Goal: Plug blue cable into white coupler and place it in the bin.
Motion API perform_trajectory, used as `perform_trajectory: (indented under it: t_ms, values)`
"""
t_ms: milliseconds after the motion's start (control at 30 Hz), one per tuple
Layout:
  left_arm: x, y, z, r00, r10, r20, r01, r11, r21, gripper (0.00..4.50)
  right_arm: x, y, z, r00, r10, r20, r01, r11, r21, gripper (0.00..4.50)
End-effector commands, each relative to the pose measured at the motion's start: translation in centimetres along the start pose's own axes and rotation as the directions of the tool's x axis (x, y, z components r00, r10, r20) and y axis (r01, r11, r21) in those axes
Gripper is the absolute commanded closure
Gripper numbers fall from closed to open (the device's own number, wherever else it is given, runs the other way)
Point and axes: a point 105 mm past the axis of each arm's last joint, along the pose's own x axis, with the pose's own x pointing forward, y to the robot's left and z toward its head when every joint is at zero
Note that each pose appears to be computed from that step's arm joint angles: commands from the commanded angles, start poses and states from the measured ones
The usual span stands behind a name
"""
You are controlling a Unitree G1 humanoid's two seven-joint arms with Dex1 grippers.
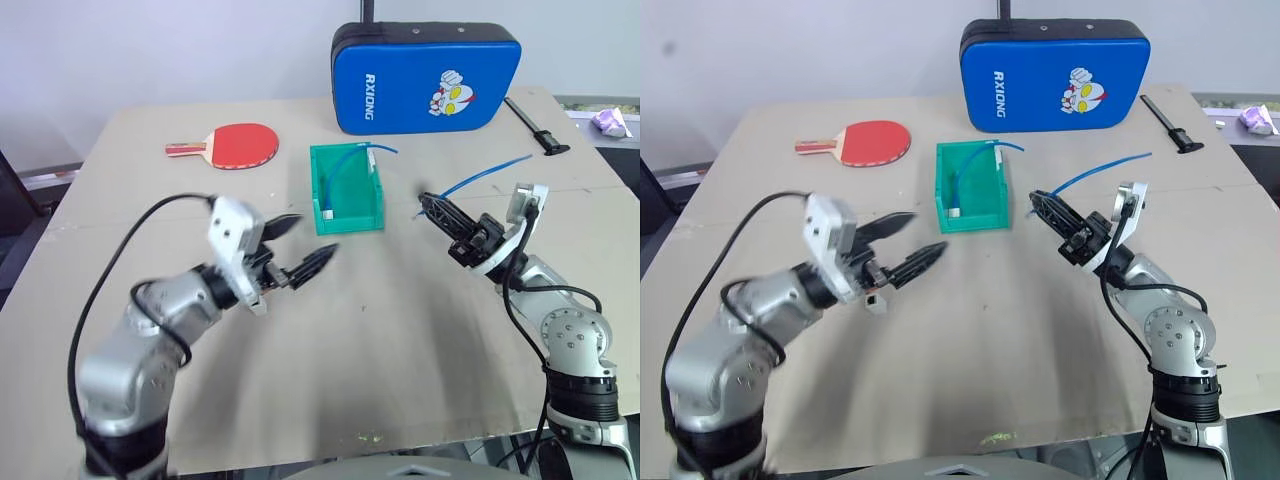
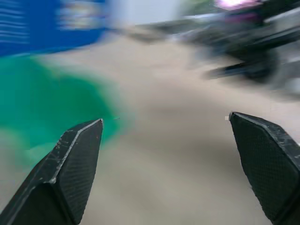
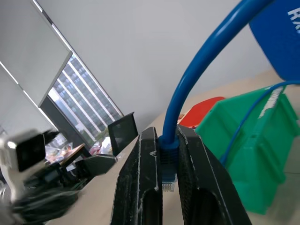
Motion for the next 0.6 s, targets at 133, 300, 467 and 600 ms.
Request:
perform_trajectory:
  t_ms: [133,300,467,600]
  values:
    - [-4.8,-2.2,-3.3,0.956,0.290,-0.034,-0.285,0.952,0.107,0.09,0.5,1.5,-0.2,0.995,0.091,-0.028,-0.094,0.991,-0.092,4.50]
    - [-7.2,-2.3,-8.0,0.872,0.448,-0.196,-0.456,0.890,0.005,0.09,0.5,2.8,-1.9,0.982,0.138,-0.133,-0.159,0.973,-0.164,4.50]
    - [-6.9,-3.2,-9.3,0.869,0.435,-0.236,-0.466,0.879,-0.097,0.09,0.6,3.3,-1.7,0.981,0.146,-0.129,-0.167,0.971,-0.172,4.50]
    - [-6.0,-2.6,-10.5,0.875,0.425,-0.233,-0.448,0.892,-0.054,0.09,0.7,3.4,-1.4,0.982,0.141,-0.122,-0.161,0.971,-0.175,4.50]
